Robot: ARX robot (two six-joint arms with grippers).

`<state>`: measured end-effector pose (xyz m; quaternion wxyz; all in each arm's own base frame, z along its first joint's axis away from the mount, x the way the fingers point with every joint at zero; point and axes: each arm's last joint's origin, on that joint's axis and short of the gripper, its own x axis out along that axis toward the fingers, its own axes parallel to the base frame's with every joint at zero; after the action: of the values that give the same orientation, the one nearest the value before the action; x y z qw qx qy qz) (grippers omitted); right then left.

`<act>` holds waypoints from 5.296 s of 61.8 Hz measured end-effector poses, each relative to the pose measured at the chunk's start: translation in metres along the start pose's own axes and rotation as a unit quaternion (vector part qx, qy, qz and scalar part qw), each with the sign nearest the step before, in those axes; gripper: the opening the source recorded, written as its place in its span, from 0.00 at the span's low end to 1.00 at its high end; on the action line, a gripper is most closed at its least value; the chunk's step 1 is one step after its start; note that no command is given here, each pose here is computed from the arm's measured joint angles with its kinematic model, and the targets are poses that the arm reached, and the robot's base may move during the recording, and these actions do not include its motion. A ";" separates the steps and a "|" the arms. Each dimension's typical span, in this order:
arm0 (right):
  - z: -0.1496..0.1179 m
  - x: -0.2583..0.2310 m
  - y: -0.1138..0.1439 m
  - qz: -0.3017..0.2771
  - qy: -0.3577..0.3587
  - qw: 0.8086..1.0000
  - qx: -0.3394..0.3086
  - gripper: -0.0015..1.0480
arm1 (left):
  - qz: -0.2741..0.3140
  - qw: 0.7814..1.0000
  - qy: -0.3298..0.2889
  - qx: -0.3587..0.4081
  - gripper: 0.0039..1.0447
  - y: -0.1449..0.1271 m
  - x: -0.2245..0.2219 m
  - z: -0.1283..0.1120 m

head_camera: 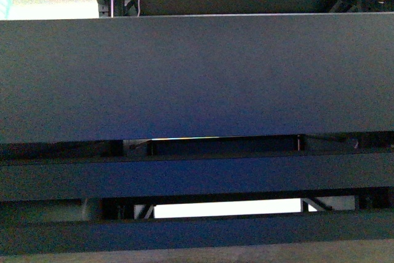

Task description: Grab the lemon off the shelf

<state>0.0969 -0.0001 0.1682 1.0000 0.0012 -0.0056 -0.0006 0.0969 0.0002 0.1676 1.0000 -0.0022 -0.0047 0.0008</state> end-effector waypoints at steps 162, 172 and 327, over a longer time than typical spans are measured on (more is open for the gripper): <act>0.000 0.000 0.000 0.000 0.001 1.000 0.000 0.98 | 0.000 1.000 0.000 0.000 0.93 0.000 0.000 0.000; 0.000 0.000 0.000 0.000 0.000 1.000 0.000 0.98 | 0.000 1.000 0.000 0.000 0.93 0.000 0.000 0.000; 0.000 0.000 0.000 0.001 0.000 1.000 0.000 0.98 | 0.150 0.730 0.061 -0.663 0.32 0.200 0.279 0.104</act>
<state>0.0970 -0.0001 0.1682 1.0000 0.0012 -0.0052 0.0004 0.3741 0.2011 0.2732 0.7292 -0.6658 0.0577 0.1470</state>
